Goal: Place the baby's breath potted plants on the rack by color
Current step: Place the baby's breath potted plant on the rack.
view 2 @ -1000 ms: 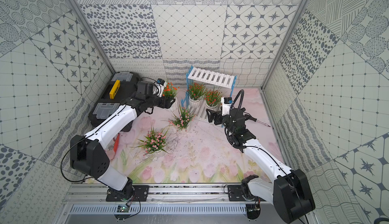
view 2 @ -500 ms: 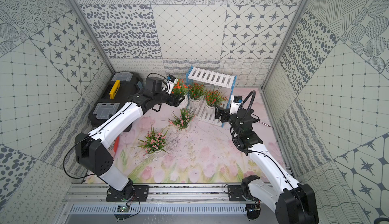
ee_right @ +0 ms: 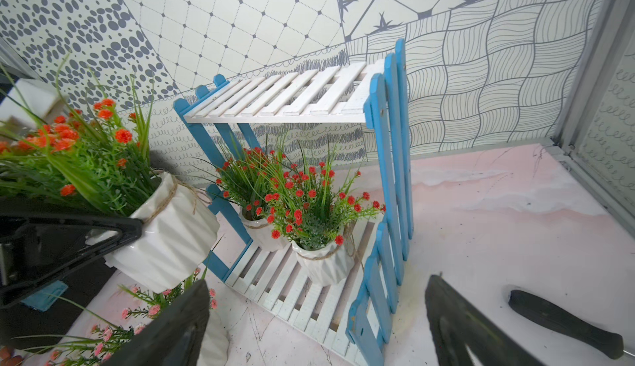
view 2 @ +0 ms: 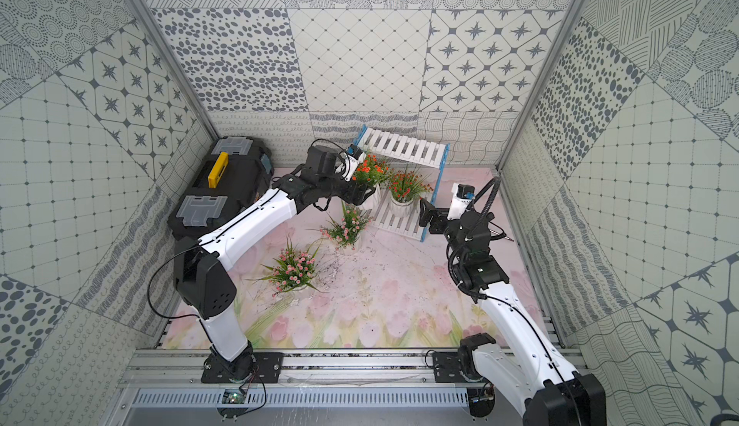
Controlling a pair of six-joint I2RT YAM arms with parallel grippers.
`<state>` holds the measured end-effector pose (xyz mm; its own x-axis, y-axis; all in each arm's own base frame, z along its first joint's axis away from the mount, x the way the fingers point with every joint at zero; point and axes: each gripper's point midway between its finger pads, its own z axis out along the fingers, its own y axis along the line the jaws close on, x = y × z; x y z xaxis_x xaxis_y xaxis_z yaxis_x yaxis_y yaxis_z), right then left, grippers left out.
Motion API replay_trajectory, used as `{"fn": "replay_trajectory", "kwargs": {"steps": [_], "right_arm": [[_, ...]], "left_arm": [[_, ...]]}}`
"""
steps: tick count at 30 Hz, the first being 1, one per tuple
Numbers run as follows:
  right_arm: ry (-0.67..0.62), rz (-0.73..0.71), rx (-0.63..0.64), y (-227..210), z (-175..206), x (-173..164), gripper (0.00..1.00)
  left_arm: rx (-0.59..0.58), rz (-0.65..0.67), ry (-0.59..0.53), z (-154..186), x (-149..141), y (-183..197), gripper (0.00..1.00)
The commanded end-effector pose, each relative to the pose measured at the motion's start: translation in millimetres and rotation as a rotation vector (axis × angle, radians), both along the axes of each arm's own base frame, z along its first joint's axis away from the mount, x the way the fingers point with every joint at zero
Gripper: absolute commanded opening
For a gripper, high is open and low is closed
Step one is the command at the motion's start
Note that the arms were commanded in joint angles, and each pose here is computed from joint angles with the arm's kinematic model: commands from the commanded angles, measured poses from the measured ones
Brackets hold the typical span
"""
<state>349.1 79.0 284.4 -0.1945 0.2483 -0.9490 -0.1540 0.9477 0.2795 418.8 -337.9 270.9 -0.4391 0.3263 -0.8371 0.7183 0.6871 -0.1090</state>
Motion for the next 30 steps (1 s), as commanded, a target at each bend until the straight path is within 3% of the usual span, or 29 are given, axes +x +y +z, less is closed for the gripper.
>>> {"fn": "replay_trajectory", "kwargs": {"steps": [1, 14, 30], "right_arm": [[-0.016, -0.041, 0.004, -11.1, 2.4, -3.1, 0.98], [-0.016, -0.063, 0.011, -20.8, 2.5, -4.2, 0.98], [-0.02, -0.066, 0.015, -22.5, 4.9, -2.5, 0.98]], "left_arm": [[-0.072, -0.059, -0.099, 29.4, 1.7, -31.2, 0.62], [-0.069, -0.123, -0.063, 3.6, -18.5, -74.3, 0.62], [-0.045, -0.064, -0.004, -53.1, -10.6, -82.3, 0.62]]}}
